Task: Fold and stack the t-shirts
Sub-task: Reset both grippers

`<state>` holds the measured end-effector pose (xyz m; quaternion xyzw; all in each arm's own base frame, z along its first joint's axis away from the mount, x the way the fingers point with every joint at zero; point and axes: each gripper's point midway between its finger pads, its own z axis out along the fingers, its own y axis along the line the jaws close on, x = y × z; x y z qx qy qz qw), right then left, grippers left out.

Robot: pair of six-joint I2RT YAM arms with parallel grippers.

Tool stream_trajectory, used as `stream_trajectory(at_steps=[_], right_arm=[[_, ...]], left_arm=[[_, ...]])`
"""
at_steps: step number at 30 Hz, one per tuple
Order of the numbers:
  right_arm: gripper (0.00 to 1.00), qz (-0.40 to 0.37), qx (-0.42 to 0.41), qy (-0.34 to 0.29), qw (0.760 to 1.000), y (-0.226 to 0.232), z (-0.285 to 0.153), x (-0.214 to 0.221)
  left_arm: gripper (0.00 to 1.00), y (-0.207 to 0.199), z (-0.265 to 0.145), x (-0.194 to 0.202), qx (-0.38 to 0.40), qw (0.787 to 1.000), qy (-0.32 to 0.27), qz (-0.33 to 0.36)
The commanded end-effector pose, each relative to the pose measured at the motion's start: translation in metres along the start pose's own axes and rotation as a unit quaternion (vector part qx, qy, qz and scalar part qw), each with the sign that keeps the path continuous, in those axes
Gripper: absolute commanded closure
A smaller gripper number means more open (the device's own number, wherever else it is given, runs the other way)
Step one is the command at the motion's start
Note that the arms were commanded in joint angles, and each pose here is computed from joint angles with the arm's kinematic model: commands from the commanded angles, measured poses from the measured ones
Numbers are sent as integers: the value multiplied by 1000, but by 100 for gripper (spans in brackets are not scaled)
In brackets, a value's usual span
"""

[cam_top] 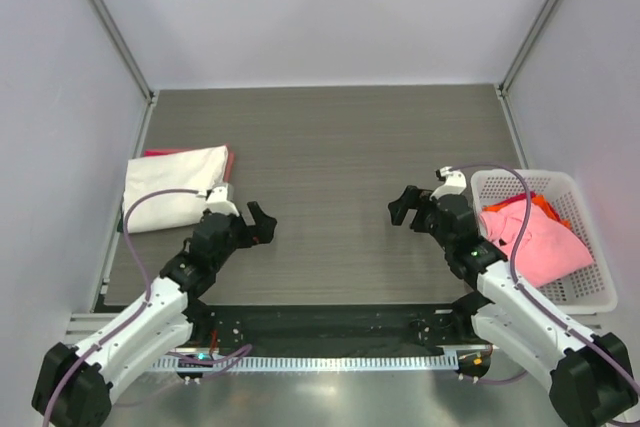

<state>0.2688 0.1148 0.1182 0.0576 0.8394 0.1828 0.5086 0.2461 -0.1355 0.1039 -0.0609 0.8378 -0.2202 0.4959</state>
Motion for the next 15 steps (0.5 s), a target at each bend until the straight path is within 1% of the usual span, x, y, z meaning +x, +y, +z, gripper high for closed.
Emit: stream_trajectory(at_steps=[1, 2, 4, 7, 8, 9, 10, 15], right_arm=[[0, -2, 8, -39, 999, -7, 11, -3], [0, 5, 5, -49, 999, -6, 12, -7], [0, 4, 3, -48, 999, -5, 12, -7], [0, 11, 10, -51, 999, -8, 11, -5], [0, 13, 11, -56, 998, -9, 9, -8], [0, 14, 11, -59, 998, -9, 8, -8], [0, 16, 11, -62, 998, -10, 7, -7], [0, 17, 12, -62, 998, -10, 7, -8]], left_arm=[[1, -9, 0, -41, 17, 995, -101, -17], [0, -12, 1, -45, 25, 993, -115, -25], [0, -10, 7, -40, 23, 994, -107, -13], [1, -23, 13, -29, 60, 995, -81, 24], [0, -32, 14, -27, 88, 993, -80, 25], [0, -33, 15, -24, 95, 992, -79, 27], [0, -32, 18, -19, 96, 992, -72, 30], [0, -37, 21, -24, 108, 990, -82, 37]])
